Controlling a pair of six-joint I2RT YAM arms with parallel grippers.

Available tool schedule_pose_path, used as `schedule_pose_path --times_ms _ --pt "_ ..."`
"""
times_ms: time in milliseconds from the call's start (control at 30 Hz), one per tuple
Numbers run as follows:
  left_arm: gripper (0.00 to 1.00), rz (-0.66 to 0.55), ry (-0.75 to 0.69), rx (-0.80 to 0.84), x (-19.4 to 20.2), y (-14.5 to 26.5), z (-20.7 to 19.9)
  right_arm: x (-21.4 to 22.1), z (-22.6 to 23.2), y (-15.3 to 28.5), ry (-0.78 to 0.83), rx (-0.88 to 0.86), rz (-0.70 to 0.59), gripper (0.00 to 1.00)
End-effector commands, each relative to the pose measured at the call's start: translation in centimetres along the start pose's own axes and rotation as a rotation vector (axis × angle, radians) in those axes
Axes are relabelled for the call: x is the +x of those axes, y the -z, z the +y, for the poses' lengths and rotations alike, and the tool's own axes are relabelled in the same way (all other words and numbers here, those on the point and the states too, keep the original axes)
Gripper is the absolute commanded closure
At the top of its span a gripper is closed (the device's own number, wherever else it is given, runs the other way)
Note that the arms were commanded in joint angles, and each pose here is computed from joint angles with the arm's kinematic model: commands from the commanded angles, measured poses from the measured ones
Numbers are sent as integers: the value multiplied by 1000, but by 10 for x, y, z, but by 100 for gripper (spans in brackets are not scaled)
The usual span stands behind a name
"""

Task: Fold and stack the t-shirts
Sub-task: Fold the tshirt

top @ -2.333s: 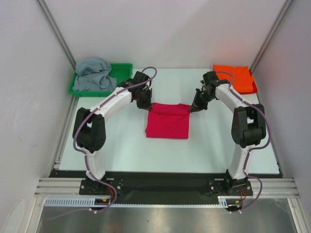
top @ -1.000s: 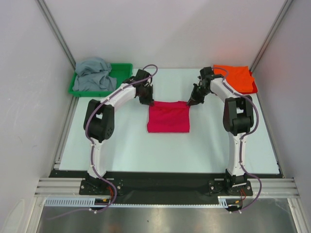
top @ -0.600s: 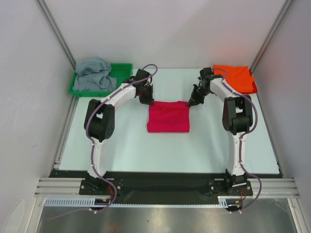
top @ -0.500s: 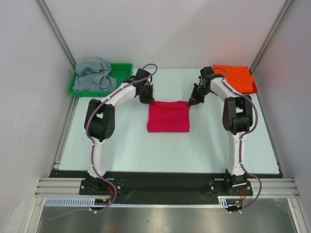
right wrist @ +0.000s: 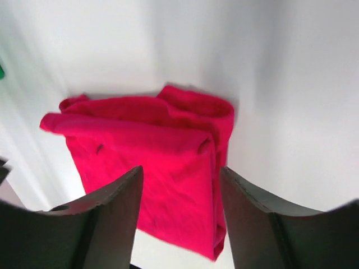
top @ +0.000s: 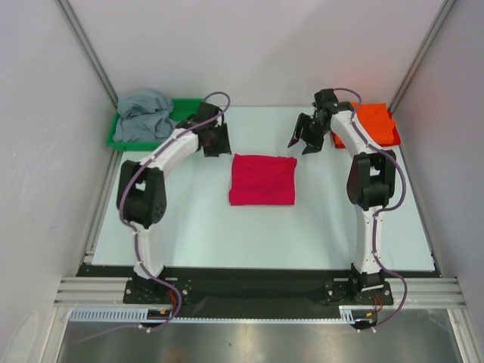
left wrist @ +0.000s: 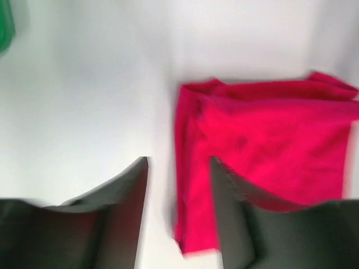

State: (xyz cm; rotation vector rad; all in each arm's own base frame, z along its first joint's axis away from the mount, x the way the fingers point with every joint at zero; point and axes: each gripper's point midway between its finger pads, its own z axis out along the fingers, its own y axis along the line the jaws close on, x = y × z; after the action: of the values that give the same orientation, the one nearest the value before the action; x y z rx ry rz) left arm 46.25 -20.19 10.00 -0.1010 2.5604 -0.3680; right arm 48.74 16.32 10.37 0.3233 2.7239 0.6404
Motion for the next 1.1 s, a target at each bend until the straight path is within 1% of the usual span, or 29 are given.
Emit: schedule_pose_path --times_ms 0,33,67,100,133,167,200,300,367,533,667,733,800,967,1000,1067 --pt "60 -163 1 204 -28 70 -41 18 21 41 112 39 -31 39" --pt "67 -128 5 241 -14 68 -46 27 29 39 124 30 -20 46" --pt "79 -112 8 278 -9 67 -53 29 34 38 129 14 -24 62" --pt "84 -70 15 322 0 65 -62 38 33 32 118 15 1 68" --pt "88 -36 10 327 11 57 -66 42 34 29 112 17 10 73" --pt "92 -28 3 335 15 53 -70 45 37 22 116 7 12 77" --pt "93 -19 1 342 18 49 -73 48 38 18 104 -1 23 83" --pt "96 10 10 404 22 37 -89 54 36 1 87 -5 40 90" --pt "99 29 14 403 25 23 -90 52 36 -7 81 -11 39 96" --pt "100 23 -11 414 14 3 -98 46 30 -26 63 -10 43 96" --pt "100 84 -18 418 19 -26 -98 35 22 -37 38 -20 40 97" --pt "100 79 -8 409 18 -36 -92 28 15 -42 33 -18 26 97" --pt "100 43 10 416 9 -42 -87 19 11 -46 26 -29 4 97" --pt "100 40 21 398 -3 -72 -70 -1 -7 -66 -8 -47 -8 97" --pt "100 16 22 395 -16 -72 -66 -7 -5 -66 -11 -65 -18 96" --pt "100 24 26 364 -17 -88 -53 -14 -8 -69 -21 -79 -26 94"
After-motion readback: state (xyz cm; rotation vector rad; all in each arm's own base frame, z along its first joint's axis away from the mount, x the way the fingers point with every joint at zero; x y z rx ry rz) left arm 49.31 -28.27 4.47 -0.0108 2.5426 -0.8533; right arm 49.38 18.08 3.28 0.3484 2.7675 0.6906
